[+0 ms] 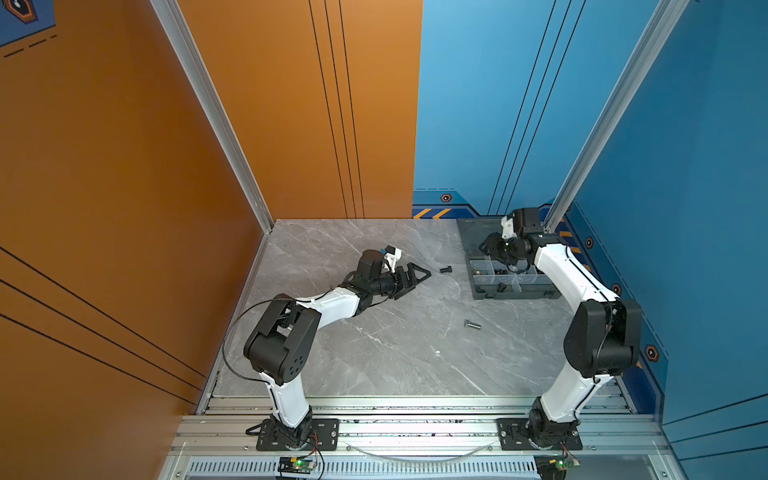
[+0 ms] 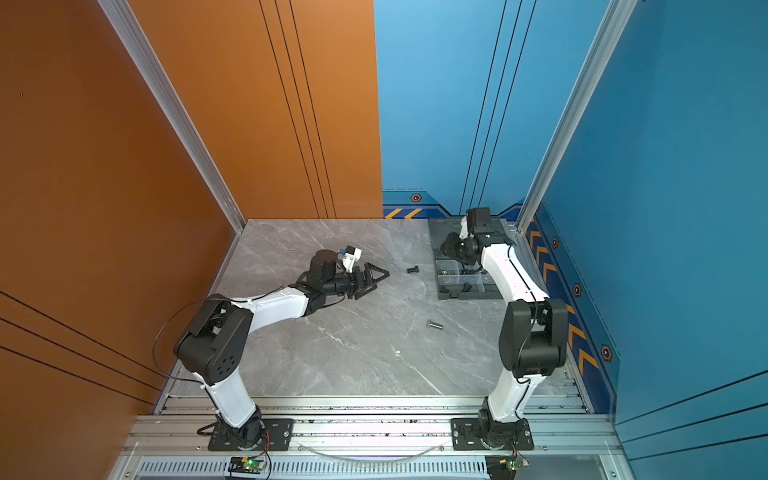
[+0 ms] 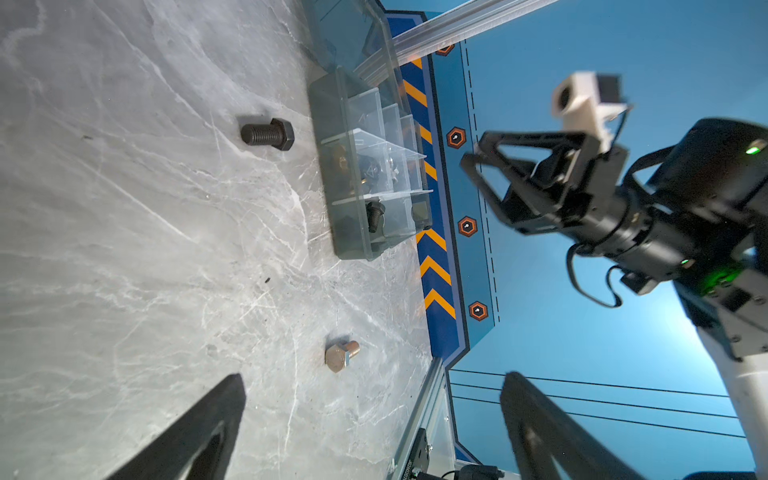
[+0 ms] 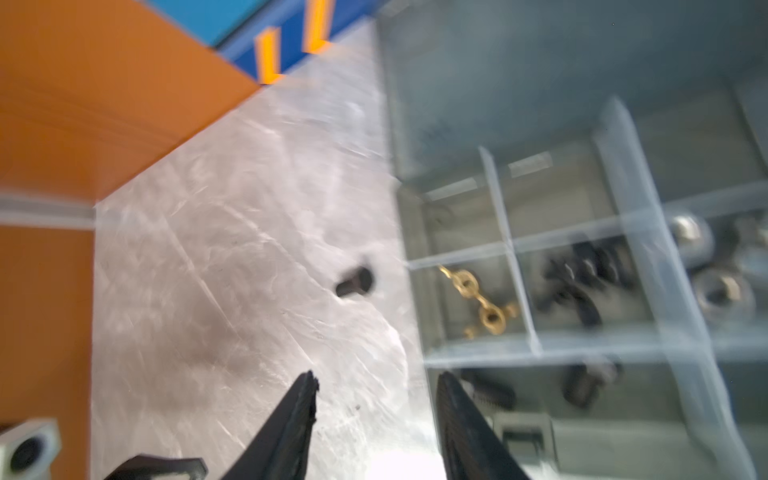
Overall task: Sort the screws and nuts into containers
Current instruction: 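Open the right gripper to drop the bolt into a compartment, then move the right gripper down to the next black hex bolt, then close the right gripper on the black hex bolt head, then lift the black bolt toward the organizer box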
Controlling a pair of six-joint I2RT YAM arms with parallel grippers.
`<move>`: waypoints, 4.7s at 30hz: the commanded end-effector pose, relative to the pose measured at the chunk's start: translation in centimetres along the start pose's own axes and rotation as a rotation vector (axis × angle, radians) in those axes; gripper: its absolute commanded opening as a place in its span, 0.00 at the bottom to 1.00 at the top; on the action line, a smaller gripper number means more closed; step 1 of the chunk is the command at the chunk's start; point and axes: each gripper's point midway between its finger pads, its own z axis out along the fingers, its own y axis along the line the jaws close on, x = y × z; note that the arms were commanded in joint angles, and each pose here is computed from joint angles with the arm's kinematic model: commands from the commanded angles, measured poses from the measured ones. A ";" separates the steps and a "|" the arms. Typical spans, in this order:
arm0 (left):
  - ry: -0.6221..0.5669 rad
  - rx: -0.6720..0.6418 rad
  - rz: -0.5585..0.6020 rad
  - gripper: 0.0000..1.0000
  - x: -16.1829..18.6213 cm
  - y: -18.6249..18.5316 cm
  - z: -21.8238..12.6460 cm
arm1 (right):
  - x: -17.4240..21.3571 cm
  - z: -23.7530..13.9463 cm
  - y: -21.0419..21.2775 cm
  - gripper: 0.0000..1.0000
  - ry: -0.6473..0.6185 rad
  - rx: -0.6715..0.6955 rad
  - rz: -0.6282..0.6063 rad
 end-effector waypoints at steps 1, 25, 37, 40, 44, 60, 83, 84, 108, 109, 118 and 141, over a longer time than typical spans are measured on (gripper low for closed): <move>0.018 0.017 -0.005 0.98 0.6 -0.2 0.0 | 2.7 1.1 1.0 0.50 0.193 -0.031 -0.331; 0.010 -0.012 -0.035 0.98 0.3 1.3 0.2 | 6.4 9.4 3.1 0.51 0.425 -0.204 -1.410; 0.006 -0.025 -0.043 0.98 0.8 1.7 -0.2 | 8.0 11.7 2.4 0.48 0.477 -0.243 -1.416; 0.004 -0.022 -0.048 0.98 0.9 1.5 -0.4 | 8.2 12.1 2.1 0.47 0.490 -0.230 -1.431; -0.001 -0.002 -0.037 0.98 0.8 0.6 -0.5 | 8.0 12.6 2.1 0.46 0.488 -0.227 -1.442; -0.011 0.009 -0.043 0.98 0.3 0.1 -1.0 | 8.1 15.3 1.3 0.44 0.499 -0.231 -1.448; -0.022 0.004 -0.050 0.98 0.0 0.6 -1.7 | 9.4 16.4 -0.2 0.31 0.552 -0.219 -1.394; -0.021 0.005 -0.051 0.97 0.0 0.6 -1.7 | 9.5 16.5 -0.3 0.30 0.554 -0.220 -1.391; -0.035 0.005 -0.014 0.98 2.4 -0.9 -2.9 | 4.4 5.3 3.3 0.00 0.321 -0.189 -1.328; -0.034 0.006 -0.012 0.98 2.5 -1.0 -2.9 | 4.5 4.9 2.4 0.00 0.338 -0.158 -1.324; -0.027 0.037 0.015 0.98 3.2 -2.7 -3.2 | 6.6 2.1 -6.4 0.00 0.422 -0.022 -1.183; -0.023 0.024 0.016 0.98 3.8 -2.3 -3.1 | 5.5 3.9 -9.1 0.00 0.397 0.118 -1.138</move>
